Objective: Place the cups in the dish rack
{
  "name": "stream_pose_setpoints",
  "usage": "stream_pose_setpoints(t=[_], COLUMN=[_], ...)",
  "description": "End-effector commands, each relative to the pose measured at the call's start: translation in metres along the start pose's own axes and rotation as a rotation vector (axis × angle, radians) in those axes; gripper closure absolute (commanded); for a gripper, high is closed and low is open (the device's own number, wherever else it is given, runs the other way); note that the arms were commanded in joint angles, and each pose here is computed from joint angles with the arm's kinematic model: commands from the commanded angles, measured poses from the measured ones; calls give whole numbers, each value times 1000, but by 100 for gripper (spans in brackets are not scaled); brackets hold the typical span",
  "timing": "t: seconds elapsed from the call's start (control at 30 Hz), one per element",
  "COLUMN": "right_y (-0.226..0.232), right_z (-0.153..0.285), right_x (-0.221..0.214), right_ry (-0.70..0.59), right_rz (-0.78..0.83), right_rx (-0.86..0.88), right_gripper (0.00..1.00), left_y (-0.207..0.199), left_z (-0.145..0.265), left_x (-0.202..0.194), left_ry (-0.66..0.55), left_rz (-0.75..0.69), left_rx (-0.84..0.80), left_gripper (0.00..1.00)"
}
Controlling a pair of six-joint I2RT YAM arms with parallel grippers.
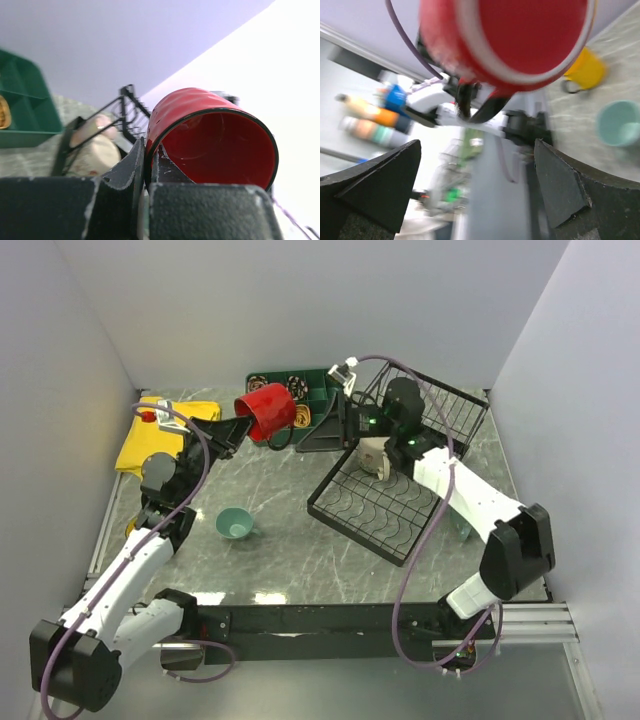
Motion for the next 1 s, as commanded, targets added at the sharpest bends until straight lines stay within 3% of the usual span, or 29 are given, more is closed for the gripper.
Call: stream_pose_setpoints(t=[0.0,0.2,0.3,0.47,0.7,0.97], right_y=[27,32,35,35,38,21], right_z=[-13,-16,-16,-21,-23,-28], right_x=[12,20,22,18,15,15], right_ry=[-63,-148,-168,-151,-182,-188], right_rz=[-107,-206,-225,-248,-265,-303], right_rx=[118,201,230,225,215,167], right_gripper=[0,1,8,25,65,65], left_y=[-60,-67,-68,-63,-60,-57], left_z=[0,-3,-8,-16,-19,-21], left_x=[16,13,11,5,-1,-10], left_ry=[-75,-108,-107,-94,-103,-72], left_rz=[51,93,99,94,68,-6], left_rx=[-251,-279,-282,-269,-233,-197], left_gripper=[99,99,99,99,99,99])
Point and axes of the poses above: each gripper's point midway between its finger pads, its own z axis back along the fingers, its own y axis along the line the jaws close on, x = y × z, the point moved 6 cm from there along z, back along the fingers, and after that the axes turned 5 degrees about z, right-handed, at the moved point
